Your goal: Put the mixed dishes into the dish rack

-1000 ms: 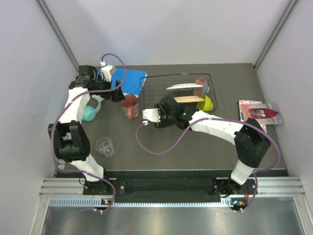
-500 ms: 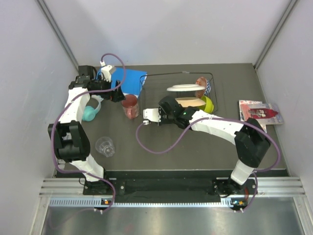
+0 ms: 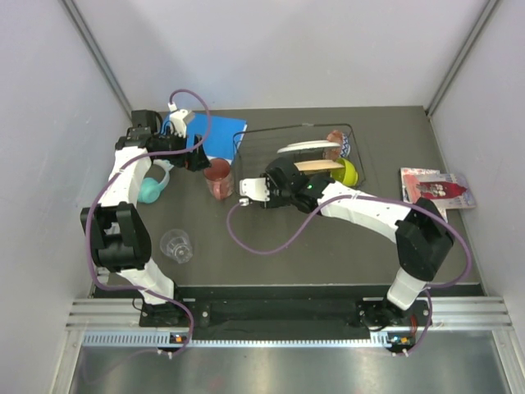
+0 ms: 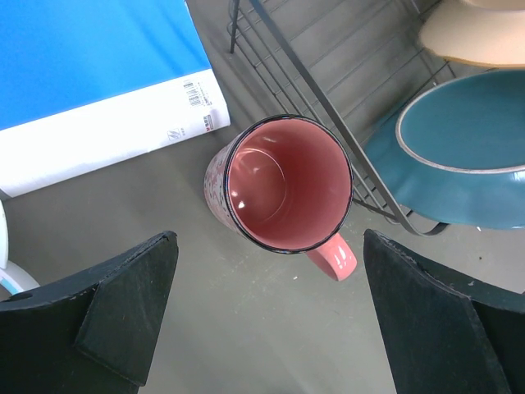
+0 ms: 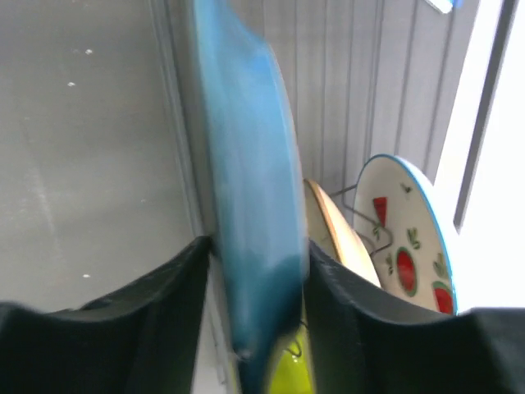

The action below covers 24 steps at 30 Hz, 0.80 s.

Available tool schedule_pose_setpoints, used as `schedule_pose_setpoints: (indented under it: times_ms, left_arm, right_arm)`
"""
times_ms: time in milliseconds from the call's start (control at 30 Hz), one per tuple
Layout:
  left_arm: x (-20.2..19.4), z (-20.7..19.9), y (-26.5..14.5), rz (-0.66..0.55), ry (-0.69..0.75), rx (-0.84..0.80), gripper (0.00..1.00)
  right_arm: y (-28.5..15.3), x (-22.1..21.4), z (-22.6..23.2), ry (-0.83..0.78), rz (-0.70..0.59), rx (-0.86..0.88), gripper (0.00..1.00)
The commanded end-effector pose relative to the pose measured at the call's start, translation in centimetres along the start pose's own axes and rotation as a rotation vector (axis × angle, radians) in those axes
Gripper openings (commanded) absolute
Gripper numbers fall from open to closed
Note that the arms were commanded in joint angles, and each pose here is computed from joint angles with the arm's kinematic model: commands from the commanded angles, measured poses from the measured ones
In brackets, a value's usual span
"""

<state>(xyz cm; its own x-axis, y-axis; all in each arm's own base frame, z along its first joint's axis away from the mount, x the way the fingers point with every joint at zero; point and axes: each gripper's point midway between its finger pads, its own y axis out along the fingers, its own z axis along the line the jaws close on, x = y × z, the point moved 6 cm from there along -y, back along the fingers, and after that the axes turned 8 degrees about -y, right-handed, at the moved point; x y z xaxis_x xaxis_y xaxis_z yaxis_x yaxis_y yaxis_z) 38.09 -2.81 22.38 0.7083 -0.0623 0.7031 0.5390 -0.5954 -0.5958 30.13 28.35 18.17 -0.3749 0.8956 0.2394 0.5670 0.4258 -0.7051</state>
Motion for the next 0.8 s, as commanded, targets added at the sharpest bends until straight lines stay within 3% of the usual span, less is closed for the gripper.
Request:
schedule_pose_setpoints:
  times_ms: [0,433,567,733,767]
  left_arm:
    - [0.5,-0.4,-0.4,-0.036,0.012,-0.023,0.99]
    - [-0.2,-0.4,0.0,-0.022,-0.012,-0.037,0.99]
    - [-0.3,-0.3,0.0,-0.020,-0.011,-0.029,0.99]
    - [-0.3,-0.2,-0.1,-0.019,-0.002,-0.020,0.99]
    - [-0.3,-0.2,-0.1,-0.019,-0.003,-0.021,0.99]
  right_arm:
    - [-3.1,1.2,-3.8,0.017,-0.028,-0.111,0.53]
    - [-3.5,2.0,-4.7,-0.010,-0.049,-0.123,0.51]
    - [-2.0,1.9,-3.9,-0.012,-0.037,-0.099,0.29]
    - [-0.8,1.9,-3.2,-0.001,-0.041,-0.081,0.28]
    - [-0.5,1.8,-2.9,-0.001,-0.037,-0.071,0.19]
